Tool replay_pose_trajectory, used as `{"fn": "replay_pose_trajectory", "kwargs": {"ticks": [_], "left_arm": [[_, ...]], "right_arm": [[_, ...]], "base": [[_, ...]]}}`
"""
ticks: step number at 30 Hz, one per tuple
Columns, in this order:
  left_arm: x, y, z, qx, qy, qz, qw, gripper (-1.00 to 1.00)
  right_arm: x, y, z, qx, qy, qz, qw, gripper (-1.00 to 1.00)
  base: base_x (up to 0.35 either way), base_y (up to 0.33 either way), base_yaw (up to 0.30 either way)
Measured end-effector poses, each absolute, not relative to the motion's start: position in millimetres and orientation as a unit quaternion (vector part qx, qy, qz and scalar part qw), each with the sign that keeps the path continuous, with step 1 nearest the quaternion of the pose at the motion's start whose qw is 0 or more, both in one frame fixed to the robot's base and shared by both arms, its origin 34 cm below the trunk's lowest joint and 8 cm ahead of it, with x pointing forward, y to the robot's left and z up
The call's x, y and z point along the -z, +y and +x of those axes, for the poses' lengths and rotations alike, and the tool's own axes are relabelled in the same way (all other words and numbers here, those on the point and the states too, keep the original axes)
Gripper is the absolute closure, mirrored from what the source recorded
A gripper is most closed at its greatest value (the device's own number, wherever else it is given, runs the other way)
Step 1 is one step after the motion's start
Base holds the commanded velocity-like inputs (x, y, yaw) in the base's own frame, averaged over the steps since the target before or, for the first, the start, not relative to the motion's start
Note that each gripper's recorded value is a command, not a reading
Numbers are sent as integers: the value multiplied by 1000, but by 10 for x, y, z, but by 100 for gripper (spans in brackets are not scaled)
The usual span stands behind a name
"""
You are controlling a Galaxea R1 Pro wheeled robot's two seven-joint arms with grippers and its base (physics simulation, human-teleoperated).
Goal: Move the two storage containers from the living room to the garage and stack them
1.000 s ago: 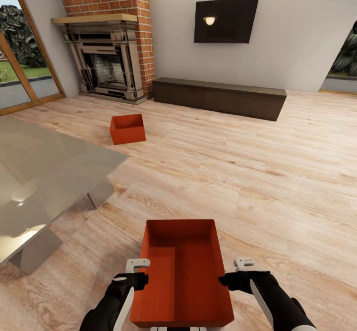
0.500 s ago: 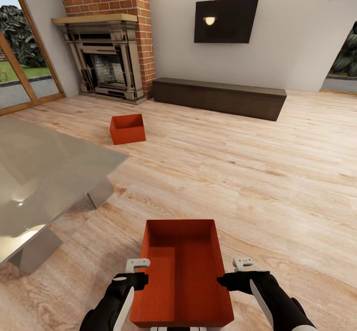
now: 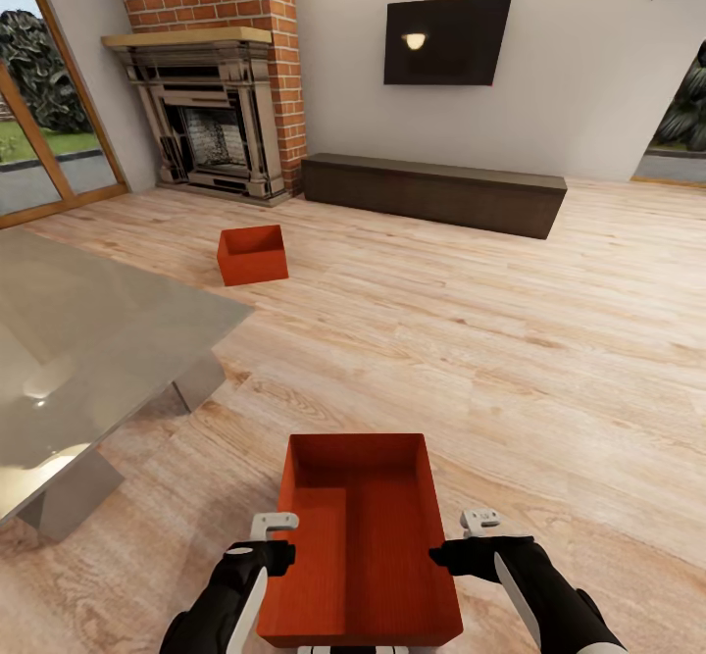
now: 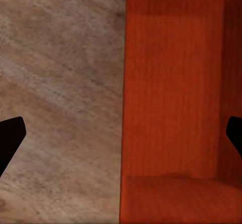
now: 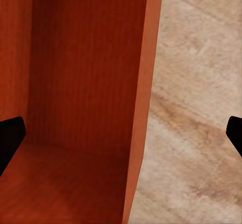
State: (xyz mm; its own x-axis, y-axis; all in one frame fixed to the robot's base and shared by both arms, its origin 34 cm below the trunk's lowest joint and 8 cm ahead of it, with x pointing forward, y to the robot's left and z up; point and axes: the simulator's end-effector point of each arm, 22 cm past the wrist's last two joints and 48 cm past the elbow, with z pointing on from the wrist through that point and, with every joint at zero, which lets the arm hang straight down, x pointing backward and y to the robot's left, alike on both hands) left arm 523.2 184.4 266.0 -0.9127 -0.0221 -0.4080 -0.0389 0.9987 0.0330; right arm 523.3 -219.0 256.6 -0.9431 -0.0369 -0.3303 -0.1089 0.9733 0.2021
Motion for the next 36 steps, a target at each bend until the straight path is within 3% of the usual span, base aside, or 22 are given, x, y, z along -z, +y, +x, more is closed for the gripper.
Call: {"fn": "replay_pose_trajectory", "kwargs": {"ticks": [7, 14, 36], "left_arm": [[-2657, 1849, 5226, -22, 978, -14, 207, -100], [-2579, 1855, 5021, -22, 987, -9, 157, -100], [-2582, 1898, 5069, -24, 987, -7, 156, -100]], "right_arm": [[-2568, -2189, 5237, -110, 980, -37, 165, -100], [-2563, -2194, 5233, -109, 980, -36, 164, -100], [-2552, -2210, 5225, -105, 980, -36, 163, -100]], "base": [[0, 0, 0], [0, 0, 0], [0, 0, 0]]}}
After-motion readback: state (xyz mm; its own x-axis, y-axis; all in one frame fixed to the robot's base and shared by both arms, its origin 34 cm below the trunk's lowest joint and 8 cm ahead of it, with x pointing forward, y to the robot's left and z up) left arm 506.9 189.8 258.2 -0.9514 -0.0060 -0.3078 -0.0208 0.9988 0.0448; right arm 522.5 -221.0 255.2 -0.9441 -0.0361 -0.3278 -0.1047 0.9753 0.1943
